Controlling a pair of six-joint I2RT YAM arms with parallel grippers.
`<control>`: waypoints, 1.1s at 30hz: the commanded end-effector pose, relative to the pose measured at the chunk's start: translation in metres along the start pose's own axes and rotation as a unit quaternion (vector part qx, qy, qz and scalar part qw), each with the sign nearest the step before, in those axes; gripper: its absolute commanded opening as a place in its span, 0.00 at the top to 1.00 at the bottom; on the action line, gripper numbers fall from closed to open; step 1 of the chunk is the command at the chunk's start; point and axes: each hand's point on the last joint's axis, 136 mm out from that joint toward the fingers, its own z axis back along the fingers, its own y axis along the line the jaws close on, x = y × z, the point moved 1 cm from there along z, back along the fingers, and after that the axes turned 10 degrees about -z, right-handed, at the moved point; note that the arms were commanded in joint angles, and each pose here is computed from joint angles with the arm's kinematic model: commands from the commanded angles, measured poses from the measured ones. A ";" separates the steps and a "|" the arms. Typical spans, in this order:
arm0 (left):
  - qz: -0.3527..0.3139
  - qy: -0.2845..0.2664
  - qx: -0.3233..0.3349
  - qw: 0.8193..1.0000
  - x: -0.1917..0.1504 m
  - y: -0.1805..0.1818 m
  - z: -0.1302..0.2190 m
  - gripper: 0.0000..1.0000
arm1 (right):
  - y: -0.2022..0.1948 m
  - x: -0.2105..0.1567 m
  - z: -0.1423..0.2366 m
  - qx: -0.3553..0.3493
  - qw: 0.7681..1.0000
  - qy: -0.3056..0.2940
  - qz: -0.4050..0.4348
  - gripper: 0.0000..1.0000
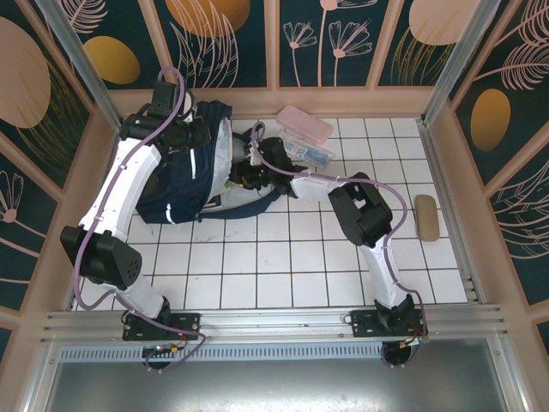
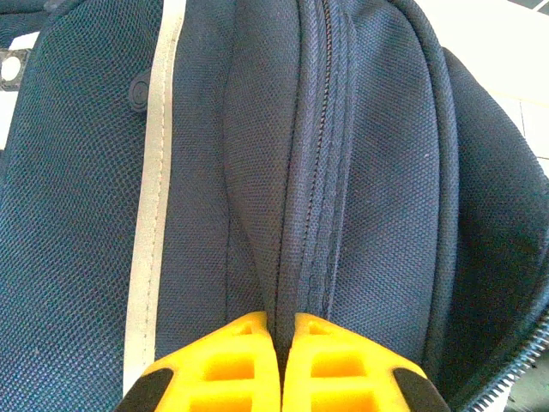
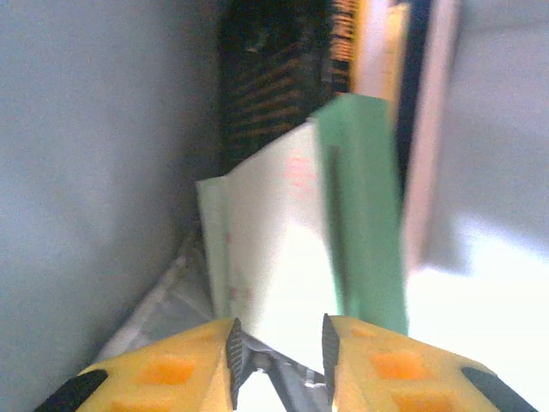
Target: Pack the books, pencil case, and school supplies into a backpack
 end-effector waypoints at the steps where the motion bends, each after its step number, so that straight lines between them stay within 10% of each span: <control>1: -0.007 -0.100 -0.042 0.994 0.041 -0.019 0.040 1.00 | 0.008 0.014 0.012 -0.013 0.999 -0.033 0.030 0.64; 24: 0.000 -0.093 -0.054 0.994 0.036 -0.021 0.032 1.00 | 0.023 -0.038 -0.056 0.020 0.997 0.071 0.022 0.82; 33: -0.003 -0.085 -0.050 0.995 0.029 -0.018 0.027 1.00 | 0.028 -0.027 -0.024 0.004 0.999 0.039 0.030 0.65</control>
